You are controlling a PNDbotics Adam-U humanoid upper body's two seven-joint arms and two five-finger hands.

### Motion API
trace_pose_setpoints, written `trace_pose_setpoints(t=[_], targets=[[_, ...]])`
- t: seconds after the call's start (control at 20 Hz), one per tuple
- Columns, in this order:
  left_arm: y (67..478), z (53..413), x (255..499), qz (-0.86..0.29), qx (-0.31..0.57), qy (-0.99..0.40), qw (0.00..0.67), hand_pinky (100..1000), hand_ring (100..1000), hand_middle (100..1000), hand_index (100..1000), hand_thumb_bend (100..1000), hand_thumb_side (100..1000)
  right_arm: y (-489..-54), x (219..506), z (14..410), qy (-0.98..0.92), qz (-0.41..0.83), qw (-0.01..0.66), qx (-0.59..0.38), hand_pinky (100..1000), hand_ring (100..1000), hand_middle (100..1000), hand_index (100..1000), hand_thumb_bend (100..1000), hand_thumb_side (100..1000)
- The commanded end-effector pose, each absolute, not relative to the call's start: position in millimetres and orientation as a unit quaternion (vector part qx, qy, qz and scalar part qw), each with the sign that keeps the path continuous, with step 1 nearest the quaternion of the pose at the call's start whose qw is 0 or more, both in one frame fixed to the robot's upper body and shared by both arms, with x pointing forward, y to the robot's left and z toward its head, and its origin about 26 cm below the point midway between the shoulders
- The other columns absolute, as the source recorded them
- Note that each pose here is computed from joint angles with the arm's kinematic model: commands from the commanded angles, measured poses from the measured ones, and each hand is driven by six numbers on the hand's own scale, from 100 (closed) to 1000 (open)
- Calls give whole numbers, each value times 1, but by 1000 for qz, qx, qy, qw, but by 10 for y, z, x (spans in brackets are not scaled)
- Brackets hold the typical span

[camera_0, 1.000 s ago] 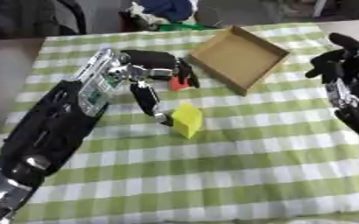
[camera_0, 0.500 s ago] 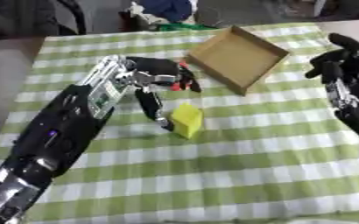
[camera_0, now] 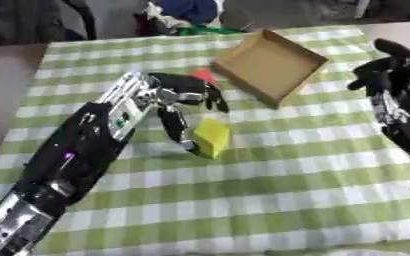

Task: Pick up objects on the table and place them in the box.

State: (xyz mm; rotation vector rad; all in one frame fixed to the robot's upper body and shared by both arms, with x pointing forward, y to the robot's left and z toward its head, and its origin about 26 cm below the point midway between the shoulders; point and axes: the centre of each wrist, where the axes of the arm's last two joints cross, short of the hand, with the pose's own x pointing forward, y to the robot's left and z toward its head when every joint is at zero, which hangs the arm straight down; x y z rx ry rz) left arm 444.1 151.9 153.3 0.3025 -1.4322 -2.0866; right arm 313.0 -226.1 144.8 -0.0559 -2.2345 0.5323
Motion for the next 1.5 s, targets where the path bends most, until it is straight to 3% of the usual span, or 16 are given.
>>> trace_pose_setpoints(t=[0.05, 0.3, 0.5, 0.8, 1.5], targets=[[1522, 1601, 4476, -836, 88, -489, 232, 780, 746, 728, 840, 544, 204, -2265, 3131, 1510, -891, 215, 399, -22, 818, 593, 624, 916, 100, 519], [1570, 1504, 4517, -832, 84, -486, 253, 747, 695, 578, 738, 400, 171, -2266, 3132, 1504, -891, 215, 400, -22, 818, 593, 624, 916, 100, 521], [1633, 1534, 4553, -807, 95, -520, 265, 719, 663, 522, 684, 341, 148, -2265, 3131, 1503, -891, 215, 400, -22, 818, 593, 624, 916, 100, 522], [1615, 1747, 4623, -784, 135, -549, 256, 744, 671, 526, 685, 308, 156, -2229, 3111, 1579, -896, 220, 385, -11, 818, 595, 626, 915, 100, 507], [1356, 1820, 4848, -704, 251, -607, 272, 752, 689, 551, 696, 361, 182, -2120, 3082, 1760, -904, 239, 355, 18, 817, 594, 626, 914, 100, 488]])
